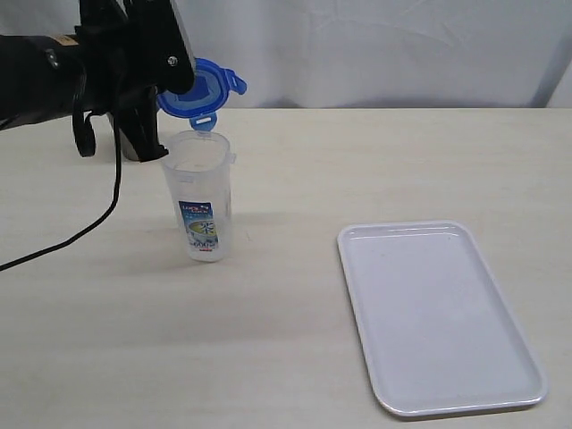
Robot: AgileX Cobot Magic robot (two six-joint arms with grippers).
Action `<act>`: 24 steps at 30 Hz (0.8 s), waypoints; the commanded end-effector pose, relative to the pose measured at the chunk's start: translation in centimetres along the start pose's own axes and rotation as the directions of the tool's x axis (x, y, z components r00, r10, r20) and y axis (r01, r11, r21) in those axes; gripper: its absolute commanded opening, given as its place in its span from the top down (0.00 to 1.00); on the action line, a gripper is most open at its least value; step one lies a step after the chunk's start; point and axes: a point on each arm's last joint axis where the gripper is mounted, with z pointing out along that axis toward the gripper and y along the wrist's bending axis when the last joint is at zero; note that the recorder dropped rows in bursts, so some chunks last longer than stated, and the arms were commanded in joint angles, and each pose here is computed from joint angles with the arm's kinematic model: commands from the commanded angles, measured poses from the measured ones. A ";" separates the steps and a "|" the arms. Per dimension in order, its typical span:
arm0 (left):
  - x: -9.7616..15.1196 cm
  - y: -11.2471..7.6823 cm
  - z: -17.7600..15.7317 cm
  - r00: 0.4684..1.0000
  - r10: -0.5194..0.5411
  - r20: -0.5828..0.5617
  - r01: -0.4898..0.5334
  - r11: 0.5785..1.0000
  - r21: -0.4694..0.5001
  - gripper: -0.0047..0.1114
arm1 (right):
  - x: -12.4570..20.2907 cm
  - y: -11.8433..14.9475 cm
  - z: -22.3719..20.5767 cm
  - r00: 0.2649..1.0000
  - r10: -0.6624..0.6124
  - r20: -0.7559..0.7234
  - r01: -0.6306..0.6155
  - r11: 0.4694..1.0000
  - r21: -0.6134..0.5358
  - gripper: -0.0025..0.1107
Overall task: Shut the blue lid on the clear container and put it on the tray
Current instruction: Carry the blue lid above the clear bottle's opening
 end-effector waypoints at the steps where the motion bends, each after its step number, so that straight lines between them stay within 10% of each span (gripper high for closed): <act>1: 0.3 -0.2 -0.4 1.000 0.009 -0.012 -0.009 1.000 -0.025 0.96 | 0.1 0.0 0.0 1.000 -0.003 -0.002 0.003 1.000 -0.002 0.94; 24: 0.6 1.0 -1.1 0.999 -0.004 -0.043 -0.002 0.988 -0.155 0.96 | 0.1 0.0 0.0 1.000 -0.003 -0.002 0.003 1.000 -0.002 0.94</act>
